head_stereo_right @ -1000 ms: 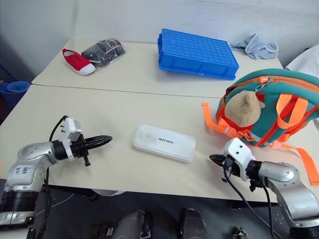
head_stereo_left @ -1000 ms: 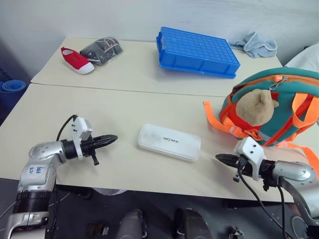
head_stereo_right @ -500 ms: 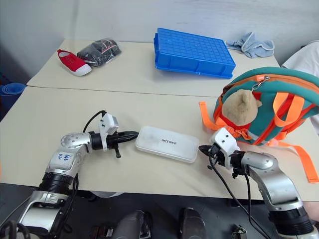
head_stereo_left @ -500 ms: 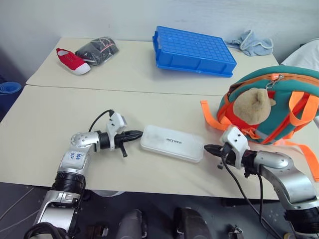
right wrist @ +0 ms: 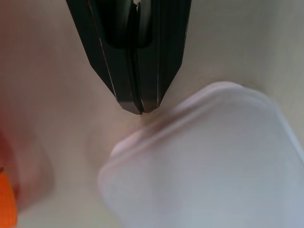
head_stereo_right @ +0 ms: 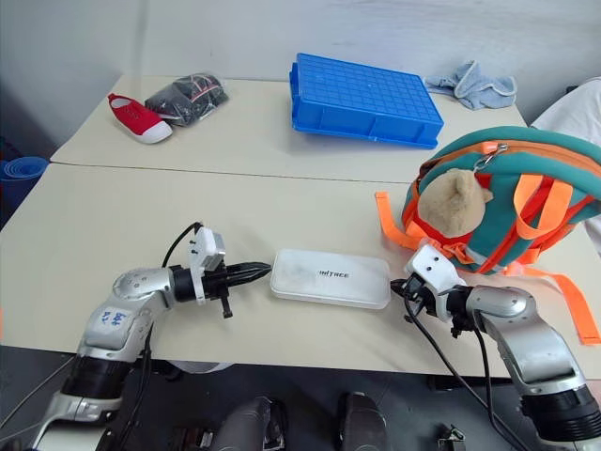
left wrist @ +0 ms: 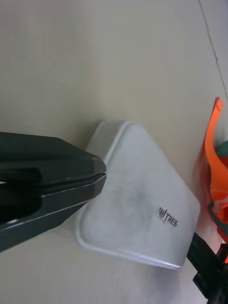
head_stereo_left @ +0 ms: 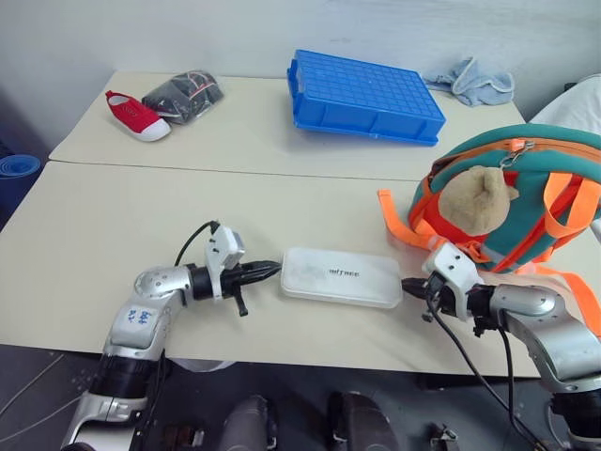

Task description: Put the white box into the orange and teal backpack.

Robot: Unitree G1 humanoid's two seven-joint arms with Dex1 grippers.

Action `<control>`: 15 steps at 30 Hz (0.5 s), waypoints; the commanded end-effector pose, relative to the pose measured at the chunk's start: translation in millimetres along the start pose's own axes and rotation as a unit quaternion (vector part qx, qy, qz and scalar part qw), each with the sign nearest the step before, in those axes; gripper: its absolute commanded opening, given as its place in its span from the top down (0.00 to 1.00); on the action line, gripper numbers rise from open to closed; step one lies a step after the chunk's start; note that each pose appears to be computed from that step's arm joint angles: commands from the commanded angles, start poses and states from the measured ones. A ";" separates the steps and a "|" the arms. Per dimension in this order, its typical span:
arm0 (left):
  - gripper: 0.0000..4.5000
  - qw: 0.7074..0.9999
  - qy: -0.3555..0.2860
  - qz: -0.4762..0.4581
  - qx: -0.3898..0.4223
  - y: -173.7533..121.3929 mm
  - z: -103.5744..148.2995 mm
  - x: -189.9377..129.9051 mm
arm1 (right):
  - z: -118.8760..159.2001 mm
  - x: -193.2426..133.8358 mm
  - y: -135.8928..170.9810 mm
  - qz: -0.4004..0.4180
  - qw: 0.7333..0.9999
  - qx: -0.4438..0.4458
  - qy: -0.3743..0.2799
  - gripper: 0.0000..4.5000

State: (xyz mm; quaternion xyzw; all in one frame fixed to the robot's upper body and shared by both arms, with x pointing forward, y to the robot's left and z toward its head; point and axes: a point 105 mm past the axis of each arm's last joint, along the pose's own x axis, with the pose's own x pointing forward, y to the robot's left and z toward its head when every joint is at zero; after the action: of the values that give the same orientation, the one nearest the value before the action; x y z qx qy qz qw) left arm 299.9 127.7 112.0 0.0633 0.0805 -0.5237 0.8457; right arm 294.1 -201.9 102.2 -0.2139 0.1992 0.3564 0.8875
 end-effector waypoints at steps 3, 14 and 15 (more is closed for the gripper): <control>0.93 0.998 0.007 0.036 -0.044 0.5 -4.0 -32.5 | 1.6 -17.9 -16.3 -0.031 0.999 -0.016 -0.006 1.00; 0.29 0.920 0.075 -0.038 -0.383 8.8 6.4 -26.6 | -5.3 -17.4 -16.9 -0.006 0.995 -0.094 0.013 1.00; 0.22 0.909 0.078 -0.036 -0.408 11.3 6.4 -22.5 | -5.9 -16.7 -16.5 -0.001 0.995 -0.098 0.014 1.00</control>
State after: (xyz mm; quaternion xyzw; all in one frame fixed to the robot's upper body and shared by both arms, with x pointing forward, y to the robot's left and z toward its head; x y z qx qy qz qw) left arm 300.4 155.4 120.8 -0.2136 0.3376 -0.4696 0.7874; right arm 292.3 -225.9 103.1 -0.2773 0.1912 0.3607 0.8697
